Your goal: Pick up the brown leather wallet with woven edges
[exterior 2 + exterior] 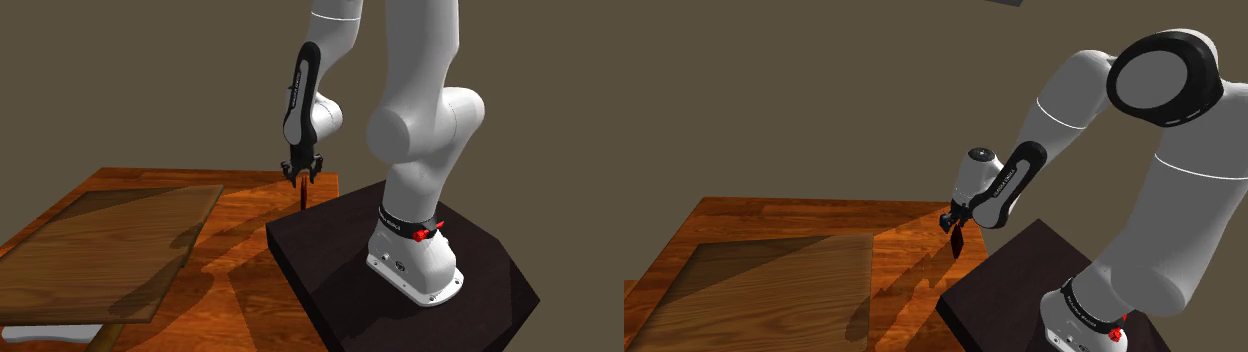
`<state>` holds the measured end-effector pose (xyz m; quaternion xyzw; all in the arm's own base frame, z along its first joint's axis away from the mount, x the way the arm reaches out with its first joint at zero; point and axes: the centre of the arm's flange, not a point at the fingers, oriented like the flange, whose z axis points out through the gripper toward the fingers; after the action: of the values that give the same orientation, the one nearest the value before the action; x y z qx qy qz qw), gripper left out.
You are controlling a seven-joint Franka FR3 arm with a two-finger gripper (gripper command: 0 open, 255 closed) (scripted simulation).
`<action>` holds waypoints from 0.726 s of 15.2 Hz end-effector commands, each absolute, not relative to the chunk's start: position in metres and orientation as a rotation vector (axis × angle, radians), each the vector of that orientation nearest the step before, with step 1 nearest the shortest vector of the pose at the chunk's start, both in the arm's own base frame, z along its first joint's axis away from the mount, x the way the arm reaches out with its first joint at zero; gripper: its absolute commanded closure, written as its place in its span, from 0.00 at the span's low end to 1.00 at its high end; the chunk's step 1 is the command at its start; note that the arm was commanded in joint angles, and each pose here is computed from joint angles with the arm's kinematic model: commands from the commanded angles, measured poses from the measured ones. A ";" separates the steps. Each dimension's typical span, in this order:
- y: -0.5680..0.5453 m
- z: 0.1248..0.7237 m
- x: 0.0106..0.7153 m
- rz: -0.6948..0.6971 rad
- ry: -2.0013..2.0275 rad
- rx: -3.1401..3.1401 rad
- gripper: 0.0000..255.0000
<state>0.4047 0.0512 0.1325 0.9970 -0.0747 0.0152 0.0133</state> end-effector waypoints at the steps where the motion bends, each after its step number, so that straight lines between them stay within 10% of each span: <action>1: 0.052 0.131 0.405 0.048 -0.232 3.106 1.00; 11: 0.050 0.142 0.404 0.048 -0.233 3.106 1.00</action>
<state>0.4045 0.0505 0.1378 0.9970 -0.0748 0.0155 0.0131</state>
